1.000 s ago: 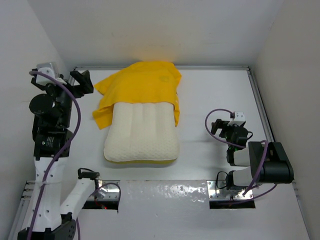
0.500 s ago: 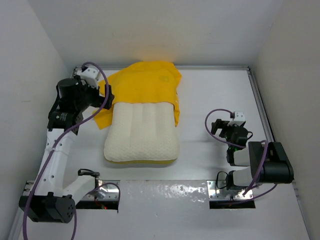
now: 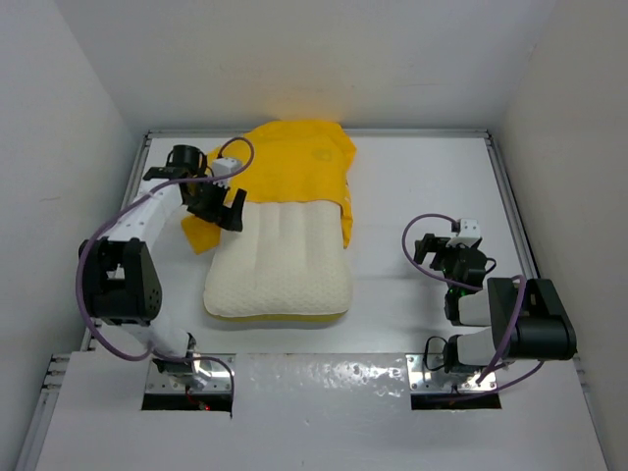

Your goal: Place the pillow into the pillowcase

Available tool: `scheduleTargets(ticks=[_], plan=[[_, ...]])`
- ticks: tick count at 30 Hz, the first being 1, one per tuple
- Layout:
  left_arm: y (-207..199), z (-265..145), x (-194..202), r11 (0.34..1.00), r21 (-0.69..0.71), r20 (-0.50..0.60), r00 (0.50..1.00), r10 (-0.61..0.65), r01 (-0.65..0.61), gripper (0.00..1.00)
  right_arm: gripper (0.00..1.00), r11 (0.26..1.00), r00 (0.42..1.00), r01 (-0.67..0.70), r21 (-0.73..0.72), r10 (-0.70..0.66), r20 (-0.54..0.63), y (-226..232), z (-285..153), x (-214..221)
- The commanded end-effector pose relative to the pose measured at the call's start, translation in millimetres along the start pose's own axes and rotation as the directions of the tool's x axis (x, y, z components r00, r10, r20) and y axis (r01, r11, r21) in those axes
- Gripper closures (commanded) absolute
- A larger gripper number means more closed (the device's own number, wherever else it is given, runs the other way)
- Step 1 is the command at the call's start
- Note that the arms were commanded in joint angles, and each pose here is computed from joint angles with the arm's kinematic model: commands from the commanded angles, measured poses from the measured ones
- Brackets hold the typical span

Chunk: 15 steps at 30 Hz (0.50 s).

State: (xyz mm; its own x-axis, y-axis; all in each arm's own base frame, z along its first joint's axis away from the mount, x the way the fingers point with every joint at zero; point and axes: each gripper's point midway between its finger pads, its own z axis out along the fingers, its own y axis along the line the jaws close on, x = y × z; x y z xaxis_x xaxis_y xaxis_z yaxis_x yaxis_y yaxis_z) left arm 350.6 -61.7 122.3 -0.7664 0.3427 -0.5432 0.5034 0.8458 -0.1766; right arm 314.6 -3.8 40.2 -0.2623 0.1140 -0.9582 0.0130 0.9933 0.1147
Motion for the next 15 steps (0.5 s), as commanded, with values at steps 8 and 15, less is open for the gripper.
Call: scheduleTargets(ticks=[8, 15], plan=[[-2, -101, -76, 0.972, -0.136, 0.293, 0.93, 0.222, -0.189, 0.0, 0.01, 0.99, 0.995, -0.096, -0.105, 0.092, -0.041, 35, 11, -95], [7, -55, -62, 0.993, -0.039, 0.261, 0.958, 0.117, -0.111, 0.28, 0.46, 0.935, 0.975, 0.067, -0.349, -0.136, -0.175, 129, 9, -145]])
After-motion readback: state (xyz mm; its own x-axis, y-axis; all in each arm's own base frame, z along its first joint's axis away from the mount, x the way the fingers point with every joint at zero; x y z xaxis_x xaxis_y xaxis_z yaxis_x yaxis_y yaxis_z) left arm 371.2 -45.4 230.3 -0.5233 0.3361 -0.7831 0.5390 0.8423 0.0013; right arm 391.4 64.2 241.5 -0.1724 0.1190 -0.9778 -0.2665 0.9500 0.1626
